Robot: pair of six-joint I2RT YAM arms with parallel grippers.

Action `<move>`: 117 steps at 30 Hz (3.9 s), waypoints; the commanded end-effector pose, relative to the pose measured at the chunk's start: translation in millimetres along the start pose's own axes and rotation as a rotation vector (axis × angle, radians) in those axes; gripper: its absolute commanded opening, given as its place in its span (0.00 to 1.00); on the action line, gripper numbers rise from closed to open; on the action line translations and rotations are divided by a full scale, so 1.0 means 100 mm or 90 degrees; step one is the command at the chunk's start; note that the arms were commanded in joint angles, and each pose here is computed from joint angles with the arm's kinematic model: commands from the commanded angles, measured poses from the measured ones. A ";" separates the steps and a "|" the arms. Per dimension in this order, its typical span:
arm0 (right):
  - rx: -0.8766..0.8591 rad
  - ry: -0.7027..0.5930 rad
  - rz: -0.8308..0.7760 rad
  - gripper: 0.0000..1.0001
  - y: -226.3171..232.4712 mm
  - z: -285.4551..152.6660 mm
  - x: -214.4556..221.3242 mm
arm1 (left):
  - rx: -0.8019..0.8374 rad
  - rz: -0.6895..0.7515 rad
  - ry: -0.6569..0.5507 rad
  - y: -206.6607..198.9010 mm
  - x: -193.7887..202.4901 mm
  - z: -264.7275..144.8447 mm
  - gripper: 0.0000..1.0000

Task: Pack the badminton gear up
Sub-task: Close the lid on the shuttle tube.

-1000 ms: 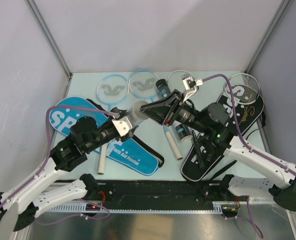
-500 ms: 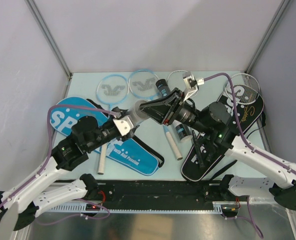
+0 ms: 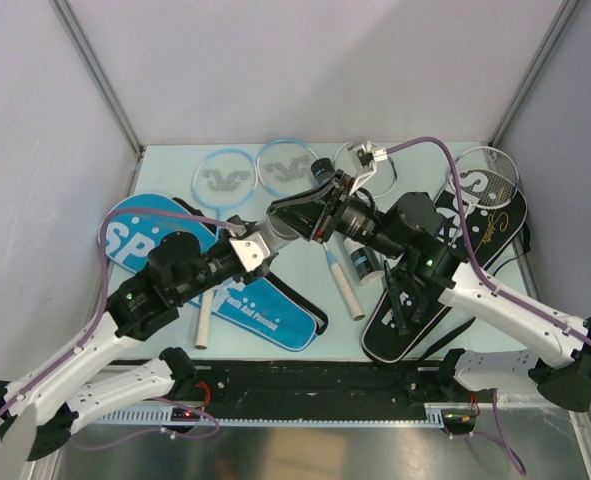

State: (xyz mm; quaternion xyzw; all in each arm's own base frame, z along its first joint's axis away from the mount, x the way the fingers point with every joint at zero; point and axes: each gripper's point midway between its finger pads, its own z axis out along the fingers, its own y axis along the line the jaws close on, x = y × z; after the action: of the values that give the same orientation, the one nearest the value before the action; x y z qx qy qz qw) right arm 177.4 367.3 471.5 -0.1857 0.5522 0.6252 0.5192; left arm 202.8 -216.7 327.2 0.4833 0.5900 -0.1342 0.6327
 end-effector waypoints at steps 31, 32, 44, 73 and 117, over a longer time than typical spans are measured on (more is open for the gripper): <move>0.056 0.039 0.049 0.27 -0.19 -0.18 0.40 | -0.021 0.011 -0.130 0.18 -0.58 -0.12 0.46; 0.061 0.040 0.051 0.27 -0.20 -0.18 0.41 | -0.021 0.015 -0.131 0.18 -0.58 -0.11 0.46; 0.151 0.101 0.117 0.27 -0.51 -0.24 0.77 | -0.026 0.045 -0.161 0.24 -0.75 -0.10 0.45; 0.091 -0.010 0.067 0.26 -0.16 -0.42 -0.19 | -0.042 0.034 -0.140 0.23 -0.57 0.00 0.45; 0.168 -0.026 0.035 0.32 -0.31 -0.53 -0.27 | -0.099 0.038 -0.141 0.52 -0.64 0.13 0.44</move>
State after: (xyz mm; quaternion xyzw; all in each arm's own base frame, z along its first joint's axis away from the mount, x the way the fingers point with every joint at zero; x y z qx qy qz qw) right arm 211.8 324.3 423.3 -0.0742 0.6747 0.5422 0.4953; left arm 235.9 -219.5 315.4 0.4985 0.5941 -0.0804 0.6262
